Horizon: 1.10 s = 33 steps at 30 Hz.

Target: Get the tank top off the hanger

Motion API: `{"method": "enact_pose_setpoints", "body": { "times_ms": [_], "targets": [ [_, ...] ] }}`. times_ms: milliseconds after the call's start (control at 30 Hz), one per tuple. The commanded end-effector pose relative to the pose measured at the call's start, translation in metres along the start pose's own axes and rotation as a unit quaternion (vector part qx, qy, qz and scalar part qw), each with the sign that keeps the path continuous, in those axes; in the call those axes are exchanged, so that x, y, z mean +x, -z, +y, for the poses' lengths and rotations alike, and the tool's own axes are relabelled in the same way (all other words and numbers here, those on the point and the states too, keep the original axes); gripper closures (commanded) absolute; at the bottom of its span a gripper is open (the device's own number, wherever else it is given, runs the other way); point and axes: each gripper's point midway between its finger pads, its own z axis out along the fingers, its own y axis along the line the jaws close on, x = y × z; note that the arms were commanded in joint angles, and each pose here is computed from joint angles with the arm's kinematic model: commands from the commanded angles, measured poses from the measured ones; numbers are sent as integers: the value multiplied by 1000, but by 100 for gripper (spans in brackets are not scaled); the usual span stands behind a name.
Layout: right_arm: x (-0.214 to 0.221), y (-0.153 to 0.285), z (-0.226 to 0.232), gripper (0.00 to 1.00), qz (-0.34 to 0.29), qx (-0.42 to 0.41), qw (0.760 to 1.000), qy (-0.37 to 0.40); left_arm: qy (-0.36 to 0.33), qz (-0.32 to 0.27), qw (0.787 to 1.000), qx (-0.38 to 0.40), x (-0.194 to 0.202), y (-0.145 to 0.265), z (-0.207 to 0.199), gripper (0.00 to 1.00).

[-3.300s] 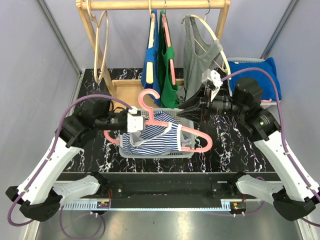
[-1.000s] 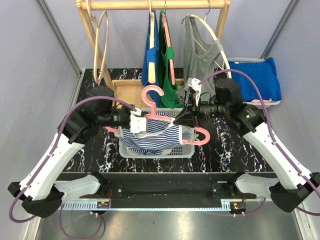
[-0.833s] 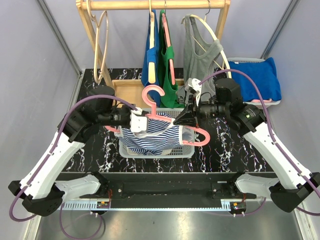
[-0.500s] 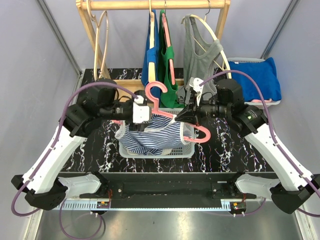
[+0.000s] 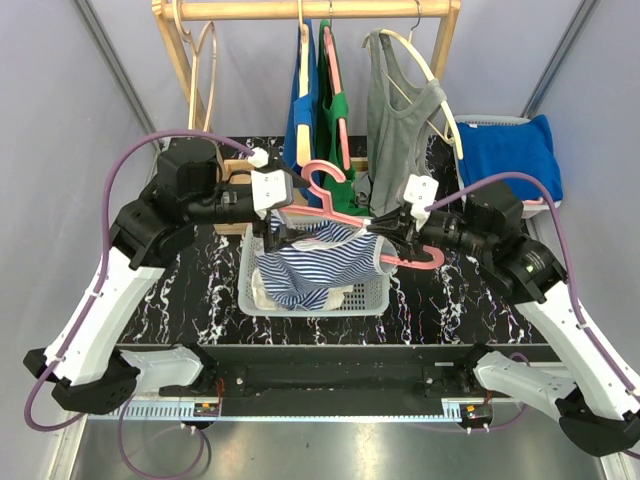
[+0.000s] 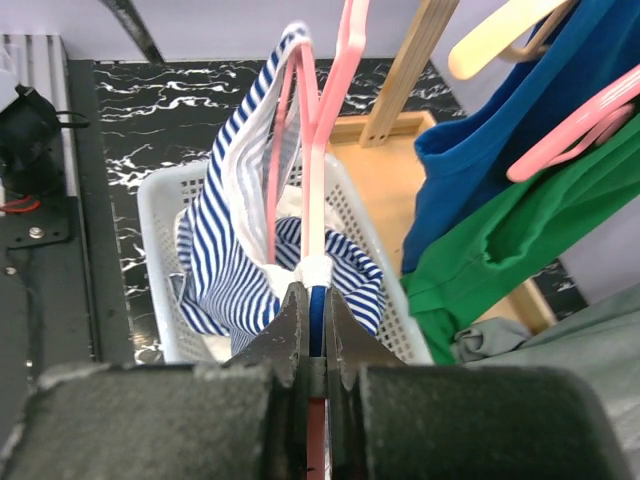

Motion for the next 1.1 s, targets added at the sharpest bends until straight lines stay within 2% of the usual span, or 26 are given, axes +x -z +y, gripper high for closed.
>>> {"method": "enact_pose_setpoints", "body": {
  "times_ms": [0,133,400,833,1067],
  "targets": [
    [-36,8,-3,100,-64,9,994,85,11,-20,1000,-12,-12,7,2,9],
    [-42,16,2,100,-75,6,993,88,20,-16,999,-33,-10,17,5,10],
    [-43,19,9,100,-85,-1,993,77,-4,-6,997,-79,-4,46,-4,10],
    [-71,15,20,100,-141,-41,987,61,65,-32,997,18,5,0,-11,16],
    [-77,11,20,100,-153,-52,985,67,70,-39,996,25,2,-4,-9,20]
  ]
}}
